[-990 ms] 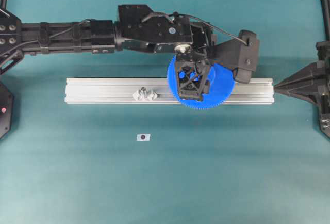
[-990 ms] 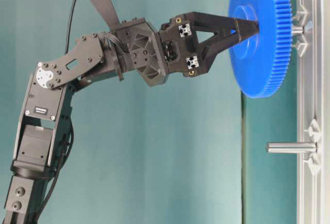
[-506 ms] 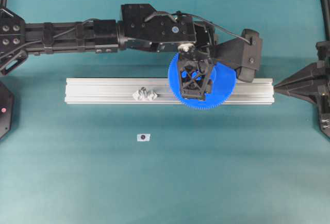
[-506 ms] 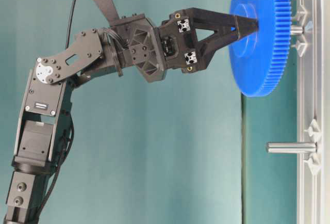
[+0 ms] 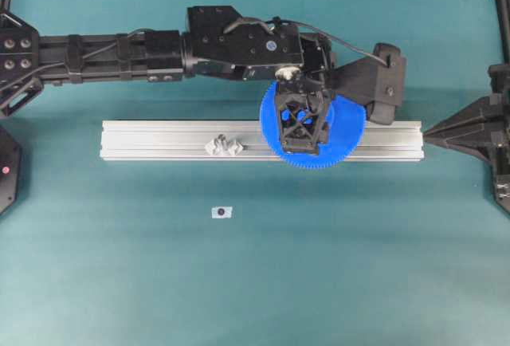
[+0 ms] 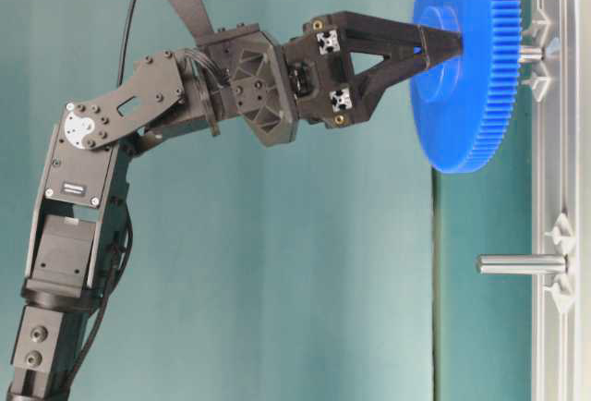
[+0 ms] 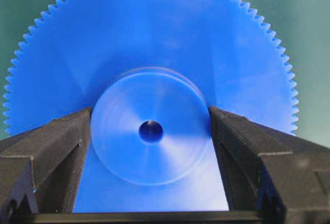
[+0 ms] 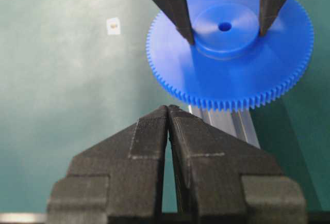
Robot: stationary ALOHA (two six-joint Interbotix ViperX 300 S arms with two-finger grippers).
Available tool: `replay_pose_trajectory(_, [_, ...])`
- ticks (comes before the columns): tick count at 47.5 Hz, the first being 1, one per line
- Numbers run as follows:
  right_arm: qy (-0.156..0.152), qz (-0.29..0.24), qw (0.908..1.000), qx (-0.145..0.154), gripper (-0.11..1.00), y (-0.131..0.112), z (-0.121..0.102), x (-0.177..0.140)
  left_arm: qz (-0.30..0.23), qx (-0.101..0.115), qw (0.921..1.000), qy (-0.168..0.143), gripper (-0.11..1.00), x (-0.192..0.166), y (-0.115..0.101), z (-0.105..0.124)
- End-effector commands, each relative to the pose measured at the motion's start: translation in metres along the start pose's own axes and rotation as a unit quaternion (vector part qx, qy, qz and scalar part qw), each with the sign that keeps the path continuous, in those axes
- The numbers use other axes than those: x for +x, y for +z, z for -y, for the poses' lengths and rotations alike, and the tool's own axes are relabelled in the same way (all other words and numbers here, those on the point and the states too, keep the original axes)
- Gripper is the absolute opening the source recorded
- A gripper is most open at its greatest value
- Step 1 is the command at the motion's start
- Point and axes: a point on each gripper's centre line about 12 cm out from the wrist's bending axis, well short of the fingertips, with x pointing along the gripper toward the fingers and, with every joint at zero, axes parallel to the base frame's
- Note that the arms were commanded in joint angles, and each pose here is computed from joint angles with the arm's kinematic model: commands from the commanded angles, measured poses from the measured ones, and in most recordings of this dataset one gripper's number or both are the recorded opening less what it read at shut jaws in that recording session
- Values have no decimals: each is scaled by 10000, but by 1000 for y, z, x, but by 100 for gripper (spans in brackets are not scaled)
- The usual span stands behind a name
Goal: Insert the large gear onto the shaft.
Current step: 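Align the gear's center hole over the right metal shaft, then push the gear down onto the shaft with the left gripper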
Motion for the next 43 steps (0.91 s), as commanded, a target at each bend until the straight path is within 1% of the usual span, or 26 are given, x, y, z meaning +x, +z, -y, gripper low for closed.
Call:
replay_pose_trajectory(1, [16,137,9999,49,12,10,-2,-1,274,-117,9995,128,77,-16,8,-12])
replay_pose_trajectory(16, [16,137,9999,49,12,10,-2,-1,374,-149,9990,169,77,-20,11,-14])
replay_pose_trajectory(22, [23,136,9999,53,12,10,-2,-1,393,-217,9989,157,77,-21,11,-13])
replay_pose_trajectory(24, [19,153,9999,48,12,11,-2,-2,409,-255,9987,160,81,-21,11,-14])
replay_pose_trajectory(26, [19,152,9999,56,12,11,-2,-2,417,-286,9986,160,88,-21,11,-14])
replay_pose_trajectory(27, [19,153,9999,48,12,11,-2,-2,424,-286,9986,162,89,-22,12,-14])
replay_pose_trajectory(35, [16,137,9999,56,12,10,-2,-1,440,-310,9984,162,83,-23,12,-13])
replay_pose_trajectory(43, [26,151,9999,45,12,11,-2,-2,511,-283,9982,167,84,-32,14,-10])
